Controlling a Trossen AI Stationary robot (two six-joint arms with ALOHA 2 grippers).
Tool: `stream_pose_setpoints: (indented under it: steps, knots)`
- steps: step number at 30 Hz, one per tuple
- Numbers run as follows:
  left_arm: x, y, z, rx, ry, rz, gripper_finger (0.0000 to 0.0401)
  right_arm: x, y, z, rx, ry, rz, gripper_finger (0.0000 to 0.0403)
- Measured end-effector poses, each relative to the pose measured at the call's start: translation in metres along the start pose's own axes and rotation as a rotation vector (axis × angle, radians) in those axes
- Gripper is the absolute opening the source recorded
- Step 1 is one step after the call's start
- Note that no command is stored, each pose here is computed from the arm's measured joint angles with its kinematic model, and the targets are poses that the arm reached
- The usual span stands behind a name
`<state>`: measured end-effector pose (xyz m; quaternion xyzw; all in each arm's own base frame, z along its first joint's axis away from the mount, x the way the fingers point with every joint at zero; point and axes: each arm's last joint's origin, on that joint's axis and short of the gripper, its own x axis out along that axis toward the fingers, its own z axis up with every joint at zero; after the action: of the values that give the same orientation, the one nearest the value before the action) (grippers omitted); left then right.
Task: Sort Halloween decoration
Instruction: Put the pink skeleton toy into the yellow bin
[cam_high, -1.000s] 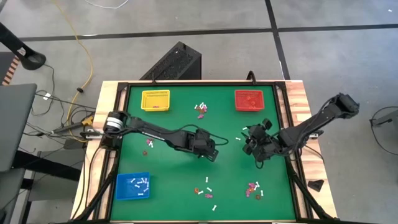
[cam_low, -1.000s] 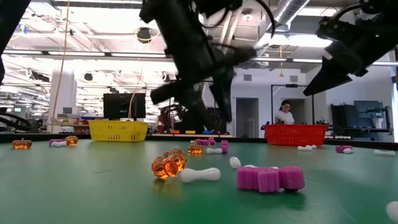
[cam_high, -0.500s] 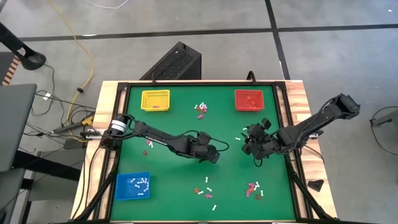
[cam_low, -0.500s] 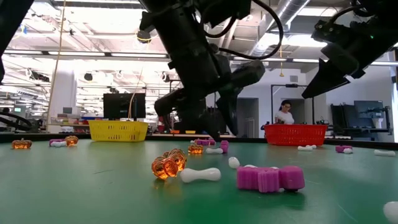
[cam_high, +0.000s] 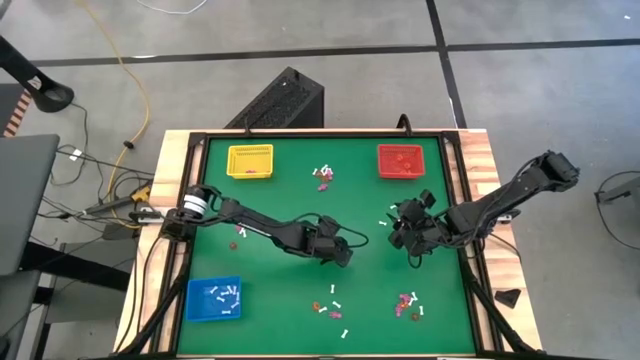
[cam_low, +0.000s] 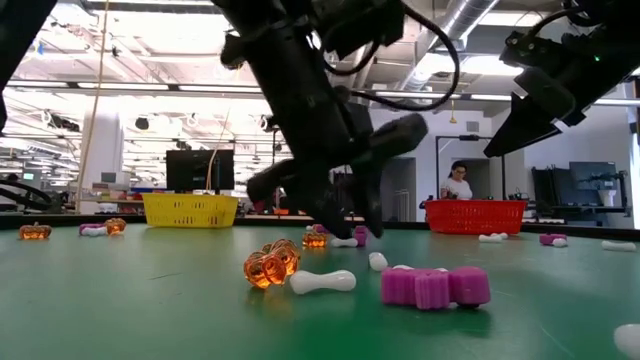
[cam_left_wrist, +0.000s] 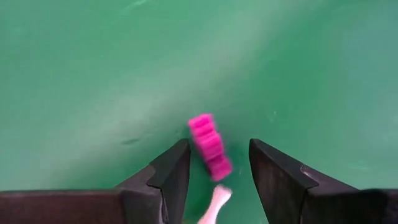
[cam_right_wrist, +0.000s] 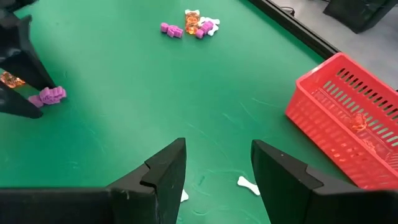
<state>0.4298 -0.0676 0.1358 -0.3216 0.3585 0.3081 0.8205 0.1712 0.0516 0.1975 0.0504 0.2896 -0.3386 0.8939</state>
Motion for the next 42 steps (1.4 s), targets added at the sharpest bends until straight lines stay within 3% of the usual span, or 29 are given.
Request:
stream_pose_setpoints:
  steps: [11,21,25,29,36,42]
  knots:
    - [0.005,0.001,-0.003,0.047,0.003,0.003,0.0141,0.0,0.0,0.0,0.0,0.001,0.001,0.021]
    - [0.003,0.002,-0.001,0.124,-0.013,0.019,0.0013,0.0,0.0,0.0,-0.001,0.015,0.014,0.021]
    - [-0.009,0.006,0.008,0.173,-0.009,0.049,0.0023,0.0,0.001,-0.001,0.001,0.032,0.032,0.021]
    - [-0.043,0.013,0.032,0.212,-0.066,0.108,0.0026,0.0,0.001,-0.001,0.002,0.032,0.033,0.021]
    - [-0.11,0.058,0.084,0.263,-0.117,0.35,0.0018,0.0,0.001,-0.001,0.006,0.031,0.037,0.021]
    - [-0.135,0.123,0.124,0.195,0.022,0.58,0.0017,0.0,0.002,-0.001,0.006,0.033,0.04,0.021]
